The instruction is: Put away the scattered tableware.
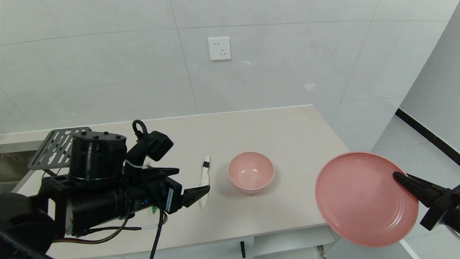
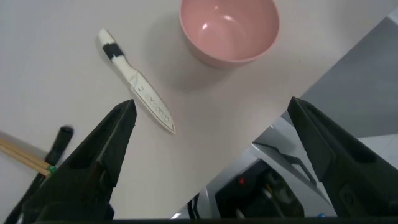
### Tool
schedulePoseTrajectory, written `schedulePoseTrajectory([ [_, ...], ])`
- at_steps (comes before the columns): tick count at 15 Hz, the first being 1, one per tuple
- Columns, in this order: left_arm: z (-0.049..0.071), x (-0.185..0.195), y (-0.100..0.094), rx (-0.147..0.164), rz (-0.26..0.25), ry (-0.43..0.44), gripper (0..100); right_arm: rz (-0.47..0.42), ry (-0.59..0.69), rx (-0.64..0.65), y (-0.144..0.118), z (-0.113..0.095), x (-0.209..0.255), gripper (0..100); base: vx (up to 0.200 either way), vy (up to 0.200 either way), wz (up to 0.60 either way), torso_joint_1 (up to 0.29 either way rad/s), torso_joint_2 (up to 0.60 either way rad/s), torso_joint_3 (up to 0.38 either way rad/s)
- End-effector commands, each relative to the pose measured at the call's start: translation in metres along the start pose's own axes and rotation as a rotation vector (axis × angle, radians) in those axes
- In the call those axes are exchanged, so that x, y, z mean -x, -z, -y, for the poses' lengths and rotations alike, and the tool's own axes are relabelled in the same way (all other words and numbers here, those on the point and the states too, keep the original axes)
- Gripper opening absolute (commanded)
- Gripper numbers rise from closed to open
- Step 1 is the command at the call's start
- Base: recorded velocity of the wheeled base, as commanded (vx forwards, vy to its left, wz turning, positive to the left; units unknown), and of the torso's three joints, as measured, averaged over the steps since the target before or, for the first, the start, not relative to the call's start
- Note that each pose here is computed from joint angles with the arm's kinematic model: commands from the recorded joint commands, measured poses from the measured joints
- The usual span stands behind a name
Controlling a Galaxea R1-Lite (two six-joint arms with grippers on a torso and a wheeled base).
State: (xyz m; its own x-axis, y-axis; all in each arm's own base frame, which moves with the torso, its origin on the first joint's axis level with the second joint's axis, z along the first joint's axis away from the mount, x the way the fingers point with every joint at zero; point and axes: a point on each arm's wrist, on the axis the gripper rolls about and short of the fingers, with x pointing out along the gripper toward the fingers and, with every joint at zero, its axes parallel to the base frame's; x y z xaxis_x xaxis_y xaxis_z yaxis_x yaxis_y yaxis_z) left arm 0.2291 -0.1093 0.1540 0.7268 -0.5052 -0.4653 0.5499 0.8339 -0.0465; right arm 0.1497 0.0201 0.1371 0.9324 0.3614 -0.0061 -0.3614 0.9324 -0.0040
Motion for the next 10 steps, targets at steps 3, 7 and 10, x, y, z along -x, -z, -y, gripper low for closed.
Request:
schedulePoseTrajectory([
  [3, -0.004, -0.035, 0.011, 0.003, -0.007, -0.001, 100, -0.004, -0.001, -0.001, 0.001, 0.0, 0.0, 0, 0.0, 0.0, 0.0, 0.0, 0.0, 0.0],
  [7, 0.013, -0.054, 0.031, -0.009, -0.069, -0.03, 100, -0.001, -0.001, -0.001, 0.0, 0.0, 0.0, 0, 0.0, 0.0, 0.0, 0.0, 0.0, 0.0],
  [10, 0.015, -0.081, 0.024, -0.021, -0.007, -0.024, 100, -0.001, -0.001, 0.0, 0.0, 0.0, 0.0, 0, 0.0, 0.0, 0.0, 0.0, 0.0, 0.0],
])
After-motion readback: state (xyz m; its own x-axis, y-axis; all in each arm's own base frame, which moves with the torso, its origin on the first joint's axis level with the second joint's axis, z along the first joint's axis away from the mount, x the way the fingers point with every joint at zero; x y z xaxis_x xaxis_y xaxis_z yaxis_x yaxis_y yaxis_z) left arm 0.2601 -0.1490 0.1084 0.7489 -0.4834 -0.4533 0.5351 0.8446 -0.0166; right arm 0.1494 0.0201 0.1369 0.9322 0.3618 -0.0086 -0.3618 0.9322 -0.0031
